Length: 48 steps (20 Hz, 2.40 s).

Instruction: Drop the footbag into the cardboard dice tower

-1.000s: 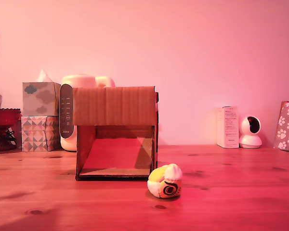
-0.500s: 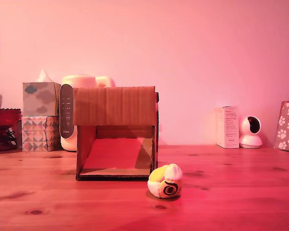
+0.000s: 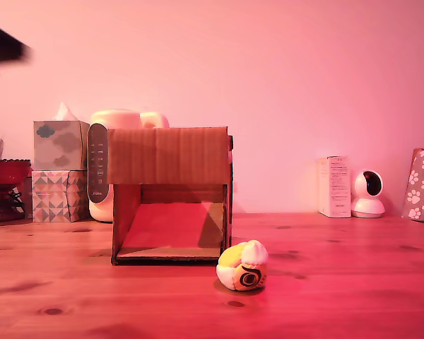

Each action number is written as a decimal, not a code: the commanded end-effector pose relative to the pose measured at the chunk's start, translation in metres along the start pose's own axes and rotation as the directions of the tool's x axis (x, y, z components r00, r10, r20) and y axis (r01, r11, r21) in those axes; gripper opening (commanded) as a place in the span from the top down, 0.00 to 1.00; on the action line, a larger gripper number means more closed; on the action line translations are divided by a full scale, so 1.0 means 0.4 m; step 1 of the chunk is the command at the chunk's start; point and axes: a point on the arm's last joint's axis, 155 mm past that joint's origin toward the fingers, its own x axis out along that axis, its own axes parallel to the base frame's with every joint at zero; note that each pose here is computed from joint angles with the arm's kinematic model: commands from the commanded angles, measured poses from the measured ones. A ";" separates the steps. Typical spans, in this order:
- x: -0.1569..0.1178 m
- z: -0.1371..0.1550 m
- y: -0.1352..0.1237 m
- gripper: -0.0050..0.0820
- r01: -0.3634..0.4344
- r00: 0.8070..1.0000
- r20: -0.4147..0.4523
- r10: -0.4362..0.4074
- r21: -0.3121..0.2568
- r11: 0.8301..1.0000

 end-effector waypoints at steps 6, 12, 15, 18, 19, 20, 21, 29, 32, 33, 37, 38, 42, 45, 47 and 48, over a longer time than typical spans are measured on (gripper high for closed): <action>0.089 -0.053 -0.058 0.97 0.082 0.995 -0.050 -0.081 0.005 0.997; 0.149 -0.127 -0.082 0.97 0.125 0.985 -0.116 -0.125 -0.002 0.992; 0.172 -0.147 -0.090 0.97 0.141 0.983 -0.121 -0.141 -0.001 0.990; 0.199 -0.164 -0.086 0.97 0.139 0.980 -0.144 -0.138 -0.006 0.990; 0.210 -0.170 -0.084 0.97 0.136 0.979 -0.156 -0.135 -0.009 0.991; 0.223 -0.173 -0.083 0.97 0.135 0.977 -0.166 -0.135 -0.011 0.991; 0.239 -0.175 -0.085 0.97 0.140 0.974 -0.175 -0.141 -0.014 0.990; 0.333 -0.211 -0.085 0.25 0.136 0.958 -0.252 -0.137 -0.019 0.990; 0.359 -0.233 -0.081 0.04 0.134 0.948 -0.291 -0.130 -0.006 0.991; 0.367 -0.237 -0.080 0.04 0.134 0.946 -0.296 -0.129 -0.003 0.991; 0.392 -0.267 -0.077 0.04 0.131 0.939 -0.324 -0.116 0.024 0.991; 0.399 -0.282 -0.066 0.04 0.115 0.937 -0.336 -0.100 0.025 0.993; 0.441 -0.342 -0.041 0.04 0.094 0.920 -0.385 -0.069 0.047 0.994; 0.478 -0.370 -0.025 0.04 0.076 0.914 -0.403 -0.049 0.051 0.996; 0.493 -0.390 -0.004 0.04 0.041 0.907 -0.422 -0.010 0.063 0.997; 0.498 -0.399 0.005 0.05 0.030 0.902 -0.432 0.005 0.075 0.997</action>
